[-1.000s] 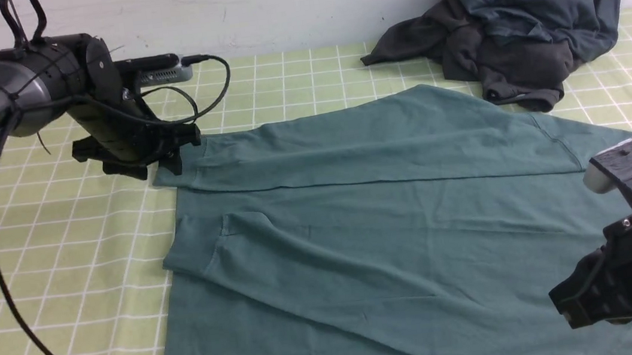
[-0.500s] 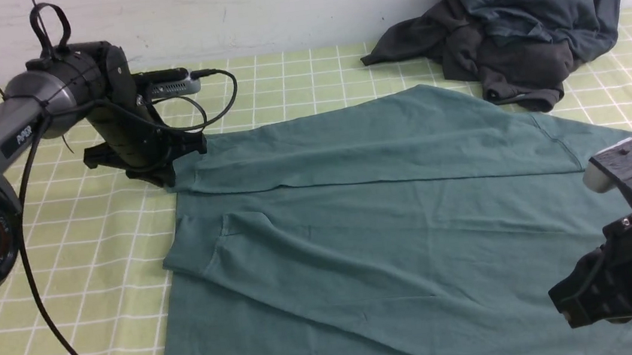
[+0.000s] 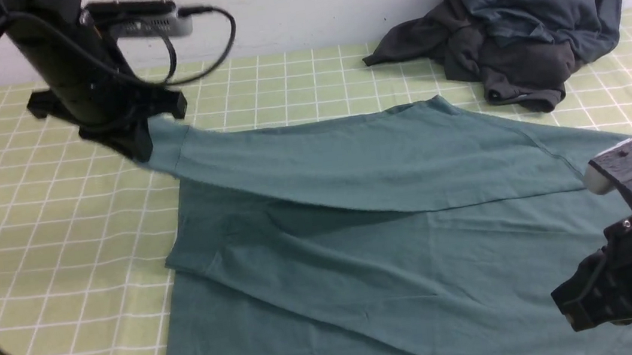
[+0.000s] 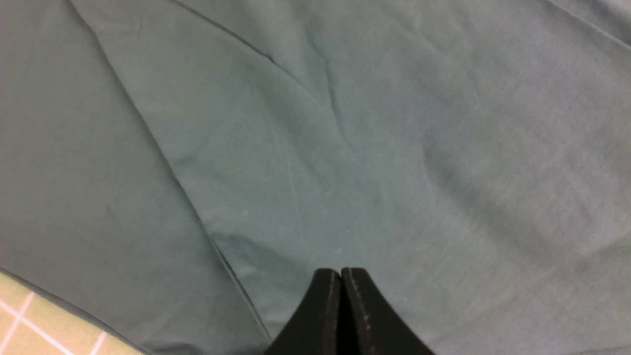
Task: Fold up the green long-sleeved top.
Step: Use the left arm to drag and drop the cuff onto the cuff closest to the left arm, then use both arms simultaneously to clamp the lower edge of the clothing fabric
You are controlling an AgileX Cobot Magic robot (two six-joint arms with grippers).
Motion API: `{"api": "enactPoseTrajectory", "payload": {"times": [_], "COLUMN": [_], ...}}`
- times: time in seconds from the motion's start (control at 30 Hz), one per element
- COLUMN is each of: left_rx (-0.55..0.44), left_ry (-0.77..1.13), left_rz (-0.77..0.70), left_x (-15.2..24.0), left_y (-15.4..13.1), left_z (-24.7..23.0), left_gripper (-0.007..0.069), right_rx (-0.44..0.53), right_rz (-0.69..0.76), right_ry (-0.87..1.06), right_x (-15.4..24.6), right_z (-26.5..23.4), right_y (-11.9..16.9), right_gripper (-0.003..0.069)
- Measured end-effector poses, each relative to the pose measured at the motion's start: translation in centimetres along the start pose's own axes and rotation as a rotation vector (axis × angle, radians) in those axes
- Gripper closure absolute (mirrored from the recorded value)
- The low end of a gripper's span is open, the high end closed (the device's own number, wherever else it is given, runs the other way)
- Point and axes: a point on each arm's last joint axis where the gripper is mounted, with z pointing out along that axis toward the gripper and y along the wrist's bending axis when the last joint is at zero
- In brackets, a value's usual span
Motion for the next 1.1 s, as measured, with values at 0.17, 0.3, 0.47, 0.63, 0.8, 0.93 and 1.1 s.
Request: {"api": "enactPoseTrajectory", "payload": {"times": [0.17, 0.3, 0.47, 0.63, 0.8, 0.93, 1.1], "left_rx": [0.041, 0.042, 0.035, 0.032, 0.037, 0.036, 0.047], "left_ry": [0.171, 0.190, 0.200, 0.264, 0.323, 0.288, 0.243], "left_rz": [0.024, 0.030, 0.059, 0.123, 0.365, 0.771, 1.056], "left_x": [6.7, 9.7, 11.0, 12.5, 17.4, 21.6, 23.6], "left_y": [-2.0, -2.6, -3.1, -4.2, -7.5, -10.1, -11.2], "left_z": [1.9, 4.2, 5.9, 4.7, 3.3, 4.2, 6.1], "left_gripper": [0.0606, 0.0603, 0.0505, 0.0337, 0.0218, 0.0205, 0.0205], "right_rx": [-0.002, -0.019, -0.030, -0.034, -0.061, -0.092, -0.134], "right_rz": [0.001, 0.020, 0.027, 0.025, 0.018, 0.006, -0.003], "right_ry": [0.003, 0.007, 0.015, 0.023, 0.053, 0.044, 0.035], "right_x": [0.0, 0.1, 0.1, 0.2, 0.4, 0.3, 0.2], "right_z": [0.0, 0.0, 0.0, 0.0, -0.1, -0.1, -0.2], "right_y": [0.0, 0.2, 0.3, 0.3, 0.6, 0.8, 1.2], "right_gripper": [0.0669, 0.0669, 0.0669, 0.0669, 0.0669, 0.0669, 0.0669]}}
